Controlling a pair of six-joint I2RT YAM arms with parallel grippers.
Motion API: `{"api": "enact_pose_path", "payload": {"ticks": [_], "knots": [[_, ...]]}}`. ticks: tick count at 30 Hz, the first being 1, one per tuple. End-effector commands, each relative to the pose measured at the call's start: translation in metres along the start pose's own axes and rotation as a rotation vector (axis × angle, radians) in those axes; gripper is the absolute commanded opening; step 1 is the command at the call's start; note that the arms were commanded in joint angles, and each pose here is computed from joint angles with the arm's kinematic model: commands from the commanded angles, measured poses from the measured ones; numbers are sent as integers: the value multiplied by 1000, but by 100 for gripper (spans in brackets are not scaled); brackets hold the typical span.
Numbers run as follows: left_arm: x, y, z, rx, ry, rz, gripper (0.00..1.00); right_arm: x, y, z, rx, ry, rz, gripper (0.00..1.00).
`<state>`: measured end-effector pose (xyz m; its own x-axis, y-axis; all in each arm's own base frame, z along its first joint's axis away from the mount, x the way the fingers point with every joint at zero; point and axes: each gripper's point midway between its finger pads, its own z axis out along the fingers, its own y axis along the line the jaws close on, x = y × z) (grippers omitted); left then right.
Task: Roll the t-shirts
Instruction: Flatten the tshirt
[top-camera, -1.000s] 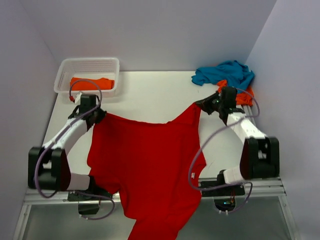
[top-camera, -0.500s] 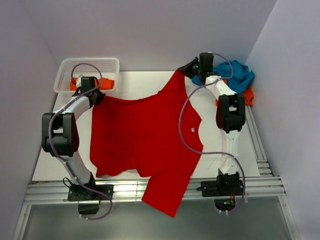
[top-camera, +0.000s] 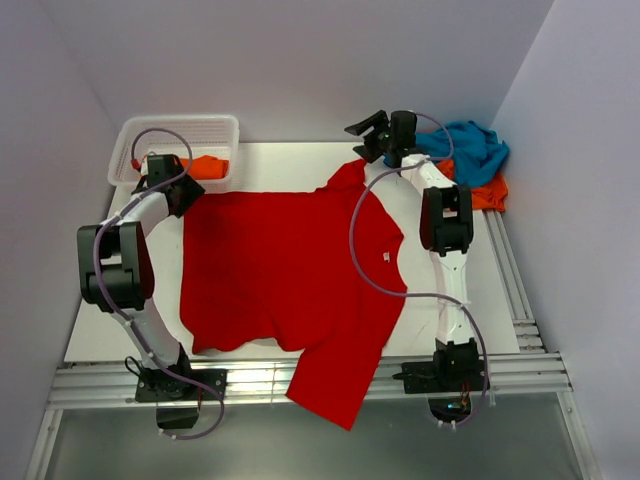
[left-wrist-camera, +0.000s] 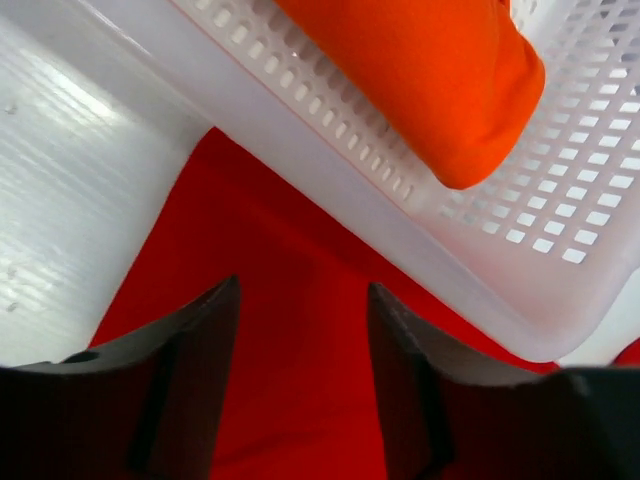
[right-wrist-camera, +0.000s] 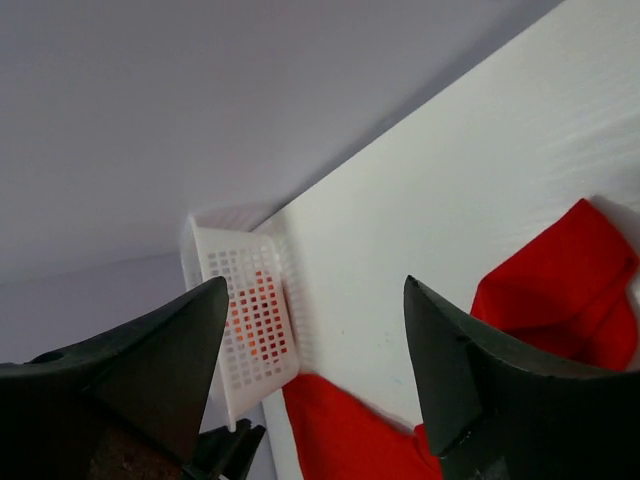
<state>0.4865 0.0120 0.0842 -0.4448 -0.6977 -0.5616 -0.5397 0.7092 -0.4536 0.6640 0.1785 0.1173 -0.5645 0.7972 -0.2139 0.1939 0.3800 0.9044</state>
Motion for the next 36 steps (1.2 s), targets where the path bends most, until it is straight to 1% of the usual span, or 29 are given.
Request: {"api": "enact_pose_path", "payload": {"ticks": [1, 2, 3, 4, 5, 6, 7, 10, 11, 12, 14, 15, 16, 17, 18, 21, 22, 23, 25, 26, 27, 28, 31, 33, 35, 36], "knots": [[-34, -16, -33, 59, -70, 17, 64, -21, 102, -45, -170, -67, -132, 78], [-39, -16, -39, 61, -80, 14, 72, -18, 94, -51, -120, -46, -124, 78], [-43, -15, -42, 59, -85, 10, 72, -13, 82, -57, -80, -29, -146, 78], [-46, -7, -45, 35, -84, -2, 73, -12, 96, -76, -80, -30, -169, 77], [-50, -5, -51, 22, -94, -12, 73, -6, 84, -87, -26, -12, -167, 76], [-50, -2, -54, 15, -91, -21, 73, 9, 53, -93, 46, 28, -166, 76], [-51, 2, -57, 15, -86, -41, 73, 15, 71, -118, 24, 32, -189, 74], [-37, 9, -74, 23, -50, -59, 72, 50, 45, -168, 122, 94, -191, 72], [-25, 16, -86, 19, -29, -59, 72, 65, 32, -184, 167, 134, -200, 72], [-19, 21, -92, 8, -18, -60, 72, 79, 26, -209, 196, 146, -209, 71], [1, 29, -107, 16, 29, -44, 73, 108, 8, -239, 265, 193, -215, 71], [17, 42, -114, -27, 86, -39, 73, 127, -18, -254, 323, 234, -209, 71], [26, 47, -118, -42, 118, -28, 72, 136, -9, -277, 307, 227, -230, 71], [39, 57, -122, -65, 158, -18, 72, 155, -22, -294, 353, 272, -226, 70], [51, 66, -126, -96, 205, -9, 72, 170, -33, -314, 374, 291, -242, 69], [78, 86, -130, -132, 277, 0, 71, 206, -65, -353, 453, 353, -265, 65], [83, 87, -129, -123, 284, -2, 70, 214, -73, -361, 469, 366, -277, 63], [94, 90, -130, -116, 315, -8, 69, 227, -94, -371, 519, 398, -280, 61], [100, 88, -127, -94, 331, -31, 66, 230, -110, -378, 539, 386, -292, 52], [109, 88, -125, -83, 362, -44, 65, 231, -117, -378, 546, 381, -296, 49], [112, 88, -123, -78, 372, -56, 65, 234, -130, -380, 570, 386, -292, 42], [117, 89, -120, -80, 390, -67, 64, 234, -137, -379, 586, 385, -294, 38], [123, 91, -114, -90, 419, -65, 63, 231, -160, -378, 669, 381, -308, 33], [123, 94, -111, -104, 422, -54, 63, 228, -169, -378, 705, 375, -314, 27], [126, 96, -106, -116, 437, -48, 63, 226, -176, -376, 720, 374, -315, 26], [126, 99, -104, -126, 439, -44, 63, 226, -184, -375, 746, 385, -307, 23]]}}
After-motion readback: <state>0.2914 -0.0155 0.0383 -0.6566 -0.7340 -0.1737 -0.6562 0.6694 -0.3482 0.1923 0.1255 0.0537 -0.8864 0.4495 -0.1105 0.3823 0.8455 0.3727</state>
